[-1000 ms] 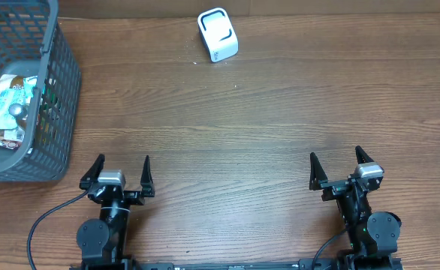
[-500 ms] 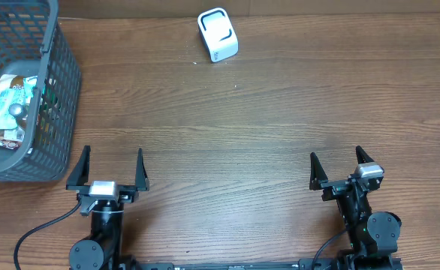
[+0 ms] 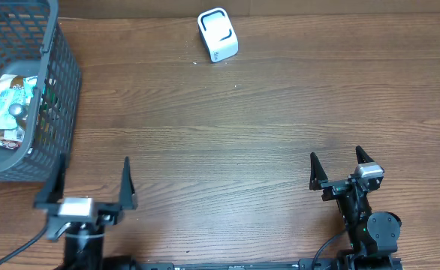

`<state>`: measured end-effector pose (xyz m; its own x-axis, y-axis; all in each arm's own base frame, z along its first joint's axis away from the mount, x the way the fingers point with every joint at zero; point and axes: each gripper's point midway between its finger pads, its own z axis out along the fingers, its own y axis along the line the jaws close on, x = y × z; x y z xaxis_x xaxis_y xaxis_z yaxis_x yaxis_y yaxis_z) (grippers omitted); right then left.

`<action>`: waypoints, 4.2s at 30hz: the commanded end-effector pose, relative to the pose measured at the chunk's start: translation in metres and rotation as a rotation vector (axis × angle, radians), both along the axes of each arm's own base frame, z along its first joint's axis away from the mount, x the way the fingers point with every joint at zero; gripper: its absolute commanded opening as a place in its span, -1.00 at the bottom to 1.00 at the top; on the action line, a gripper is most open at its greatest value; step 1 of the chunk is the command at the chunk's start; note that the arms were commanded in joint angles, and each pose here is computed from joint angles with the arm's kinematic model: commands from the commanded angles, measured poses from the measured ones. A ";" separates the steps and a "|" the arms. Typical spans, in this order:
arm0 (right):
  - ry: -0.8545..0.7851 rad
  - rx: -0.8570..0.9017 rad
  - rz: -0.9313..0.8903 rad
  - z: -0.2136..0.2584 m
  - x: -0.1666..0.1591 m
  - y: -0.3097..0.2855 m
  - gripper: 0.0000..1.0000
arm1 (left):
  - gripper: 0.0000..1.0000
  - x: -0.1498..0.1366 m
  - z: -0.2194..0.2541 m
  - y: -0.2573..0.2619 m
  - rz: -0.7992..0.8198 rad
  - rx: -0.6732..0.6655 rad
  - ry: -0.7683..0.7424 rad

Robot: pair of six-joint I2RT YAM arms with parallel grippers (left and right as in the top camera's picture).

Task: Scan the item barcode
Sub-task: 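Move the left gripper over the grey basket and reach inside, then grasp the yellow Wim soap bottle in the basket with the left gripper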

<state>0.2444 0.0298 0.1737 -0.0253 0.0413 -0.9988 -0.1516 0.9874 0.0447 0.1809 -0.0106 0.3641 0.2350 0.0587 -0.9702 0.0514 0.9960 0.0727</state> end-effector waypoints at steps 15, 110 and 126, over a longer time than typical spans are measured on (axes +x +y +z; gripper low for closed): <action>-0.001 -0.006 -0.013 -0.003 0.000 -0.002 1.00 | 1.00 0.042 0.050 -0.040 -0.258 -0.083 0.635; -0.001 -0.006 -0.013 -0.003 0.000 -0.002 1.00 | 0.47 0.200 -0.243 0.268 0.239 -0.373 1.207; -0.001 -0.006 -0.013 -0.003 0.000 -0.002 1.00 | 0.39 0.204 -0.247 0.261 0.263 -0.334 1.242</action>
<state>0.2444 0.0296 0.1735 -0.0260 0.0413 -0.9988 -0.1508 0.9876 0.0448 0.3824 0.2472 0.1190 -0.7914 -0.3343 -0.5118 -0.2947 0.9421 -0.1597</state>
